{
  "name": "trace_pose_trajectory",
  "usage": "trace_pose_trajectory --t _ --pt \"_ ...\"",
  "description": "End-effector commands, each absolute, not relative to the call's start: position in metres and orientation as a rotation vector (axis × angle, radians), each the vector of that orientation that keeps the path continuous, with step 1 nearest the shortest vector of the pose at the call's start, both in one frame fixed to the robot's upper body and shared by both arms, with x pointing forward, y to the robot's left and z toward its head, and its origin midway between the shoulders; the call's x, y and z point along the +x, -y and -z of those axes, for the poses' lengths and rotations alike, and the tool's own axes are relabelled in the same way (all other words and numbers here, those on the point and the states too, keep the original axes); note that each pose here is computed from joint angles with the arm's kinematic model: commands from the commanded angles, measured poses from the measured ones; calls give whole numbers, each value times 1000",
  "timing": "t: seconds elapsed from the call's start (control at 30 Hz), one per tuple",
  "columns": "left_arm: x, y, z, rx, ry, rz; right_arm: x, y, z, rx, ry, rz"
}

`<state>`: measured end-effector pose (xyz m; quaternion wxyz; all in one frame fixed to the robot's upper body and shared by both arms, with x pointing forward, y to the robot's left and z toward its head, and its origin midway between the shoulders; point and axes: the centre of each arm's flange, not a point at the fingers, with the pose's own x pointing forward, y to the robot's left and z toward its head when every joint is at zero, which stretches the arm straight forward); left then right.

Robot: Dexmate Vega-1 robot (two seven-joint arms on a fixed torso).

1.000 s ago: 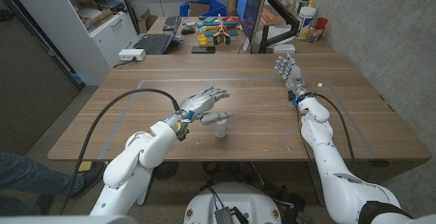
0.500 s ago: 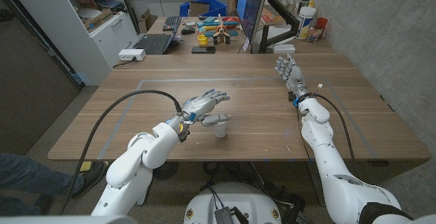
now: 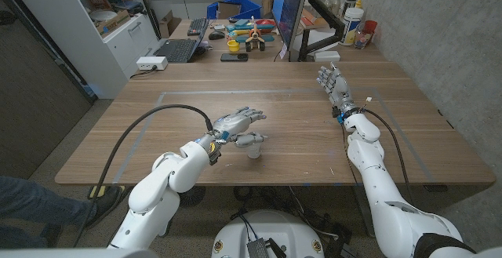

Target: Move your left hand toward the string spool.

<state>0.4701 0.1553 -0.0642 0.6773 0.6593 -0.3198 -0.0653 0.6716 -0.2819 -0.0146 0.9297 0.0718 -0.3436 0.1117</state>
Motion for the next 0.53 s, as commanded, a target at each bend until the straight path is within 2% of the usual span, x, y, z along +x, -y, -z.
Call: trace_pose_trajectory --t 0.03,0.53 --pt "479 -150 67 1483 696 175 673 284 15 144 695 -231" --pt "485 -148 62 1492 711 184 670 288 10 142 709 -218"
